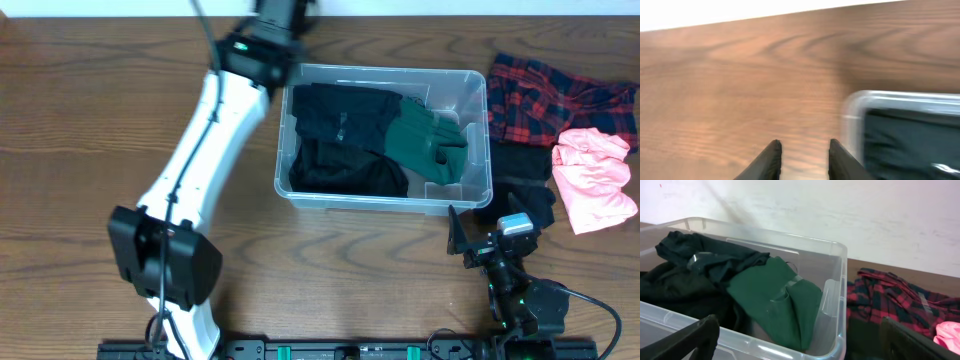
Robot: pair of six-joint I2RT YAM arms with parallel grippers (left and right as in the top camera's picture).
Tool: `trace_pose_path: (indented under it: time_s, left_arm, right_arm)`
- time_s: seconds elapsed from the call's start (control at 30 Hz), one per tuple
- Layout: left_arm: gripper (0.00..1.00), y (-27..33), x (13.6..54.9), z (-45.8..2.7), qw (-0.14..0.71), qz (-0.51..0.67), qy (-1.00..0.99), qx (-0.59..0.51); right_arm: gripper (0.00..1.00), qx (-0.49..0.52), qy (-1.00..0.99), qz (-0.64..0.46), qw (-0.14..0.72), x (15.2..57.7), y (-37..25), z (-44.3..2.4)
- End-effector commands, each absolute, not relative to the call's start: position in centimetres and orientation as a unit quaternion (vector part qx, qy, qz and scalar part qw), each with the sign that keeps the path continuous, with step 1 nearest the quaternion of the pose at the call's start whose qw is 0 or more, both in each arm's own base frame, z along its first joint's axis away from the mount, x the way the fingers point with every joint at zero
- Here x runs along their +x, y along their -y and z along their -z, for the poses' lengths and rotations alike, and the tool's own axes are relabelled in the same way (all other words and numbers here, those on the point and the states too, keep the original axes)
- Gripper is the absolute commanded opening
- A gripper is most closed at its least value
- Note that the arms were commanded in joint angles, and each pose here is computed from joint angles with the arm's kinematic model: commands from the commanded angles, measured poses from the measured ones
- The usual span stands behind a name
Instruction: Pack container
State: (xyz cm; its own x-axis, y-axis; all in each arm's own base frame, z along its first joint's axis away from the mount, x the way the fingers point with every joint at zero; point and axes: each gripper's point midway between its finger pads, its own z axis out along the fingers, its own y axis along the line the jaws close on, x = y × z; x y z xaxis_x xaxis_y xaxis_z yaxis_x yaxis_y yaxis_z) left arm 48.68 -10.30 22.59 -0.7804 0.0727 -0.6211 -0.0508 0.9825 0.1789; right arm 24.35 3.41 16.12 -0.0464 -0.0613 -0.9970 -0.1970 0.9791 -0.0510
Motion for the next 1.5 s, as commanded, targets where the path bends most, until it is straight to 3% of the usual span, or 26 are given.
trace_pose_path:
  time_s: [0.0,0.2,0.43,0.67,1.47]
  left_arm:
    - [0.52,3.7,49.2,-21.8,0.311,-0.136,-0.939,-0.057]
    - [0.99,-6.1,48.5,-21.5,0.285,-0.166,-0.932,-0.148]
    - [0.98,-14.2,46.3,-21.3,0.259,-0.191,-0.919,-0.226]
    - [0.98,-18.3,44.9,-21.3,0.250,-0.203,-0.908,-0.267]
    - [0.98,-19.5,44.4,-21.3,0.248,-0.206,-0.905,-0.279]
  right_arm:
    - [0.99,-0.088,-0.721,-0.044,0.685,24.4,-3.2,-16.1]
    - [0.99,-0.088,-0.721,-0.044,0.685,24.4,-3.2,-16.1]
    - [0.99,-0.088,-0.721,-0.044,0.685,24.4,-3.2,-16.1]
    - [0.99,-0.088,-0.721,-0.044,0.685,24.4,-3.2,-16.1]
    - [0.99,-0.088,-0.721,-0.044,0.685,24.4,-3.2,-16.1]
